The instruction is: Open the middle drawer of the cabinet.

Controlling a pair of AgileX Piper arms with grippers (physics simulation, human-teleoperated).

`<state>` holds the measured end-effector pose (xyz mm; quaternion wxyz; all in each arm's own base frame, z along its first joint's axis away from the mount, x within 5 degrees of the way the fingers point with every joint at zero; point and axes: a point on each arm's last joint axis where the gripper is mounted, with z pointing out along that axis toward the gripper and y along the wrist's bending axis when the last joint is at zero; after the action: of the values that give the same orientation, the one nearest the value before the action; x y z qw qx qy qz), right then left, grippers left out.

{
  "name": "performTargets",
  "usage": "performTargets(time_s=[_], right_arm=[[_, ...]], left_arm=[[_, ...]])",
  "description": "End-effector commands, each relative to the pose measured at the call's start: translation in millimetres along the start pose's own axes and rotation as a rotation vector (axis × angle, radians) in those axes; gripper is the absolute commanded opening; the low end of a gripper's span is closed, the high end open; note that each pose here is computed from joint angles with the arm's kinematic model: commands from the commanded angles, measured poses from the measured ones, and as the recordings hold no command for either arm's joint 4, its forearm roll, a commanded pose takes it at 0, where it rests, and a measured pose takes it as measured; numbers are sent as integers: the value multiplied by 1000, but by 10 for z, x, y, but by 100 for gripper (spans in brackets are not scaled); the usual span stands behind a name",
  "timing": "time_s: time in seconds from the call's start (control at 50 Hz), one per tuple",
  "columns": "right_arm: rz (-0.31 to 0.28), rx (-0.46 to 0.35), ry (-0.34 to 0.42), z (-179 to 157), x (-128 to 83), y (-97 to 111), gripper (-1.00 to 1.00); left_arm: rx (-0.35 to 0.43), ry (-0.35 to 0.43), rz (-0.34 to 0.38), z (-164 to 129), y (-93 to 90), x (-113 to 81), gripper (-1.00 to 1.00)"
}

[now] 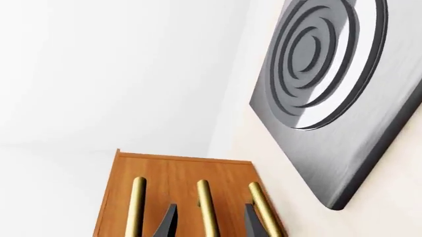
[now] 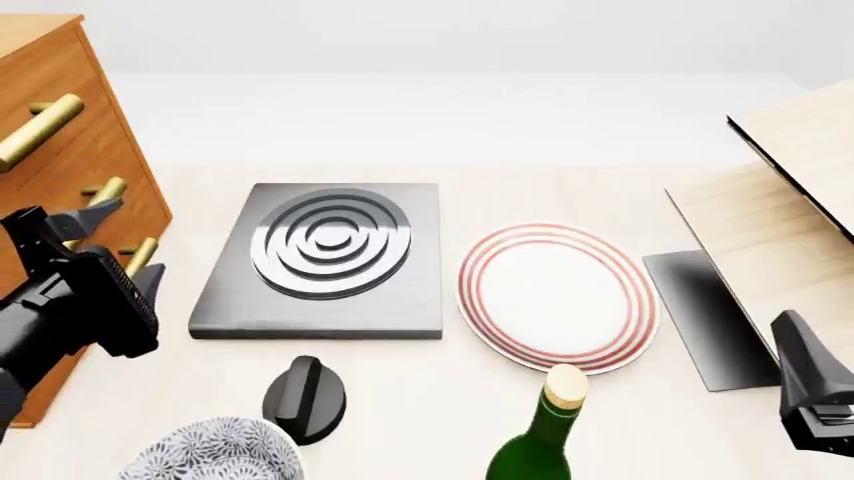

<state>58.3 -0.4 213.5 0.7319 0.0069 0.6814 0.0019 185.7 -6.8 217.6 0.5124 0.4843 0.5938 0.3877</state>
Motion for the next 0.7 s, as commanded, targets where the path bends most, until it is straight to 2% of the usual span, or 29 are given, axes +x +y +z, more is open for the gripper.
performTargets(time_s=[0.02,0.36,0.7], right_arm=[[-5,-1,-4,-6,0,1,100],[-4,-1,-4,-6,0,1,100],[-4,-1,-5,-7,-1,1,100]], left_arm=[[-2,33,7,37,-66,80,100],[-18,82,28,131,-163,211,100],[-49,106,23,251,-100,273,100]])
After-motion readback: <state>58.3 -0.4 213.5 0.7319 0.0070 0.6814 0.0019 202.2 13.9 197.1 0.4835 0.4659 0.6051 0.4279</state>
